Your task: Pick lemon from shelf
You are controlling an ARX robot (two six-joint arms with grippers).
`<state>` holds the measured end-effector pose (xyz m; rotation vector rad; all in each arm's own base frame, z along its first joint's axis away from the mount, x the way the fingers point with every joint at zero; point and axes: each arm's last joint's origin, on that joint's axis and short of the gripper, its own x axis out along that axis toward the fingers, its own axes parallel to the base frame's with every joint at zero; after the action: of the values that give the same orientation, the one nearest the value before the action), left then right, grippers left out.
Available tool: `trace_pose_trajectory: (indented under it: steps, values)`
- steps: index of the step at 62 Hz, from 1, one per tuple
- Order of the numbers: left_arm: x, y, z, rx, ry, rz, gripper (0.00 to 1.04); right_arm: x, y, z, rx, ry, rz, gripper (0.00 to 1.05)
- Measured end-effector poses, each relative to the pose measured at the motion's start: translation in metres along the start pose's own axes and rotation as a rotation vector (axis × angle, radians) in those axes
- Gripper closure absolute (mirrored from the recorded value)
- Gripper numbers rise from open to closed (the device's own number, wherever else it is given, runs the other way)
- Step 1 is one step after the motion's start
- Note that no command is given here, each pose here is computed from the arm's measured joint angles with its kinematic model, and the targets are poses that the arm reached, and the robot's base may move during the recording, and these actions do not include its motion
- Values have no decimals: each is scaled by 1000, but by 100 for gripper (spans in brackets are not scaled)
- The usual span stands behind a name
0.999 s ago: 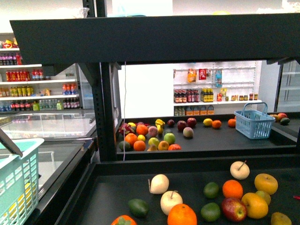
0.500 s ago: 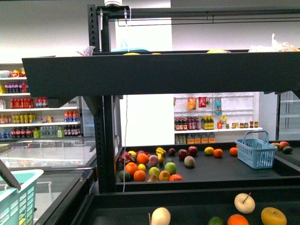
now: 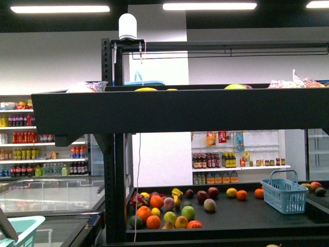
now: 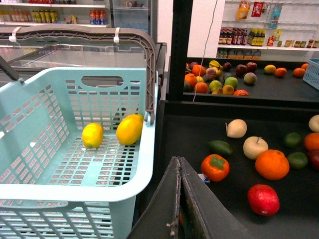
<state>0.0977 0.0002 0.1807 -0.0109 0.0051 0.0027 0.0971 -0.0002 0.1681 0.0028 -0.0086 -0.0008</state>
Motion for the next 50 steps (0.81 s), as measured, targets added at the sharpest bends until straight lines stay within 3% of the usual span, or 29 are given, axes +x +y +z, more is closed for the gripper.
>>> trace_pose_trajectory:
  steps: [24,50]
  values:
    - [0,0,-14,0,-8,0,102,0,0,0,0,0,1,7]
    - [0,0,-14,0,-8,0,17,0,0,0,0,0,0,7]
